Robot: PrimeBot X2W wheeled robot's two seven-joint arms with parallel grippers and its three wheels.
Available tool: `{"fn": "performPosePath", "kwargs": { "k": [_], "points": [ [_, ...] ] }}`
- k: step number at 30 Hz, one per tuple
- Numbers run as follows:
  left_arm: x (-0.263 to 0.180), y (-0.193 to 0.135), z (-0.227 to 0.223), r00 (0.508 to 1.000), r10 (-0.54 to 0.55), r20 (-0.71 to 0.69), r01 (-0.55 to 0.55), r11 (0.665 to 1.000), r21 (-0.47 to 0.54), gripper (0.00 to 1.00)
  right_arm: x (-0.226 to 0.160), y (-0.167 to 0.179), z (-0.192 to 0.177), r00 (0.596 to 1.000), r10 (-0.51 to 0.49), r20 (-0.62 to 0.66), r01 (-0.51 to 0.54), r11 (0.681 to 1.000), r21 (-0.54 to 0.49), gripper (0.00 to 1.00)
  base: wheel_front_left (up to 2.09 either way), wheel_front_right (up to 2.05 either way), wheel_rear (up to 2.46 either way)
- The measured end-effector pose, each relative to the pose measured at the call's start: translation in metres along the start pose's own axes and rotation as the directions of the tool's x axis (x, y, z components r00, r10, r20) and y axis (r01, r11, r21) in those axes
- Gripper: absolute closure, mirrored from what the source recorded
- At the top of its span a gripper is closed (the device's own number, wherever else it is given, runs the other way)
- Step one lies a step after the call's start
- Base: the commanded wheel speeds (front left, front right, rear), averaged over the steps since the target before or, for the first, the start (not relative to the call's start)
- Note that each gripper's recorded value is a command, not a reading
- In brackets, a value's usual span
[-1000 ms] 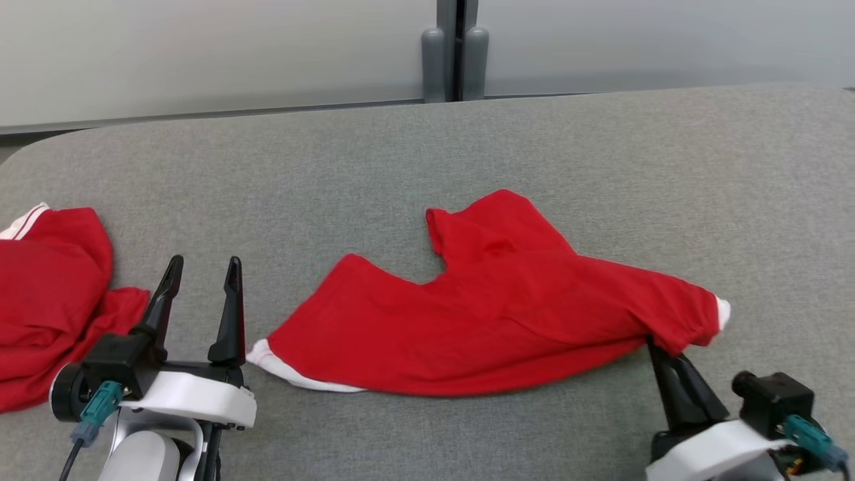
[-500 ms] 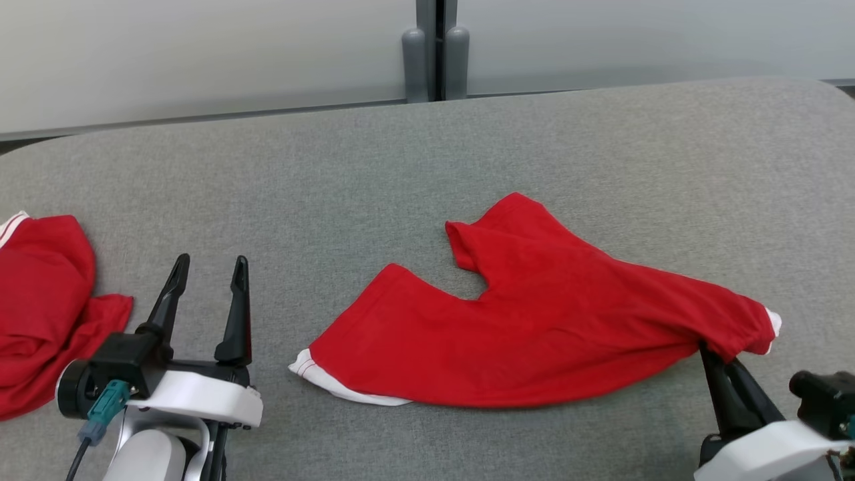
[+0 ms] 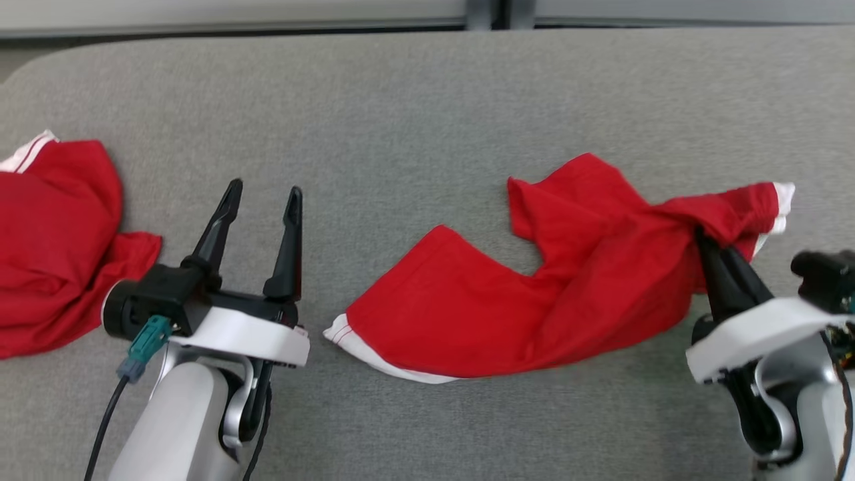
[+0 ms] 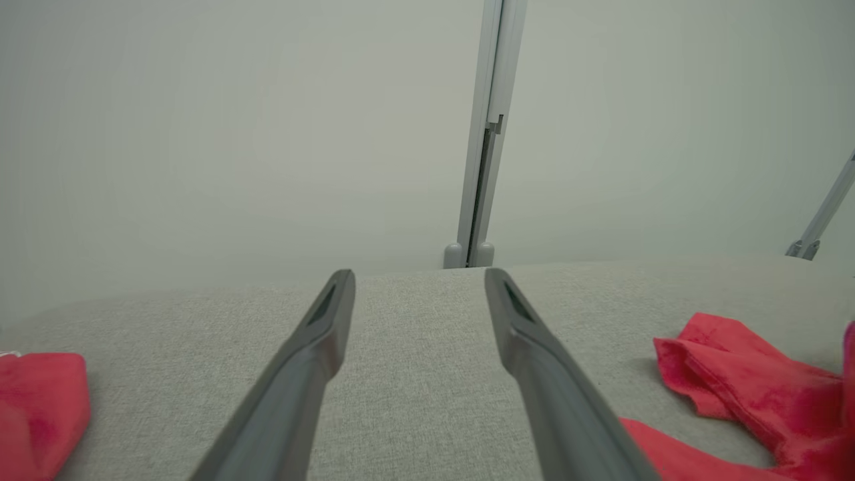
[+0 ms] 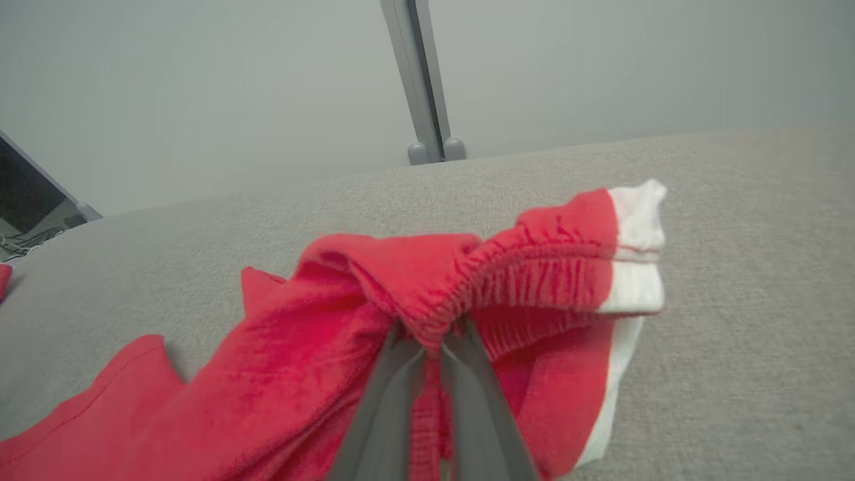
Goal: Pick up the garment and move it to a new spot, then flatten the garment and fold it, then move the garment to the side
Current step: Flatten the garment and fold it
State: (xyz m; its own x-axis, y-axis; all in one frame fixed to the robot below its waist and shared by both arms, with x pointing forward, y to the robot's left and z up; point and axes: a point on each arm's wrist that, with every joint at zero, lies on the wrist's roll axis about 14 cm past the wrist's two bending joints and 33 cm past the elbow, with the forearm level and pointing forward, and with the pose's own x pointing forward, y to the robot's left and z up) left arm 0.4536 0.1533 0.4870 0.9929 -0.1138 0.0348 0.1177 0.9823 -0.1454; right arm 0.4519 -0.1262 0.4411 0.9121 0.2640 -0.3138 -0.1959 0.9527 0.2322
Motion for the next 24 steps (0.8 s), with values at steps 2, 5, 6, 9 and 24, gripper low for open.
{"fn": "performPosePath", "kwargs": {
  "k": [2,5,6,9,24],
  "points": [
    [0.004,0.004,-0.004,1.0,0.013,-0.008,-0.013,1.0,-0.001,0.0,0.019,0.004,-0.004,1.0,0.02,-0.017,-0.02,1.0,0.006,1.0,0.0,0.0,0.0],
    [0.006,0.01,-0.011,0.999,0.027,-0.022,-0.027,1.0,0.0,0.0,0.044,0.009,-0.009,0.998,0.048,-0.038,-0.047,0.999,0.022,1.0,0.0,0.0,0.0],
    [0.007,0.013,-0.012,0.999,0.035,-0.024,-0.035,0.999,0.002,0.0,0.051,0.012,-0.01,0.998,0.058,-0.035,-0.058,0.998,0.021,1.0,0.0,0.0,0.0],
    [0.006,0.019,-0.016,0.998,0.052,-0.032,-0.051,0.999,0.005,0.0,0.067,0.019,-0.006,0.997,0.082,-0.003,-0.082,0.996,0.023,0.0,0.0,0.0,0.0],
    [0.001,0.02,-0.009,0.998,0.062,-0.012,-0.061,0.998,0.02,0.0,0.029,0.017,0.061,0.933,0.137,0.333,-0.093,0.985,-0.145,0.0,0.0,0.0,0.0]
  ]
}}
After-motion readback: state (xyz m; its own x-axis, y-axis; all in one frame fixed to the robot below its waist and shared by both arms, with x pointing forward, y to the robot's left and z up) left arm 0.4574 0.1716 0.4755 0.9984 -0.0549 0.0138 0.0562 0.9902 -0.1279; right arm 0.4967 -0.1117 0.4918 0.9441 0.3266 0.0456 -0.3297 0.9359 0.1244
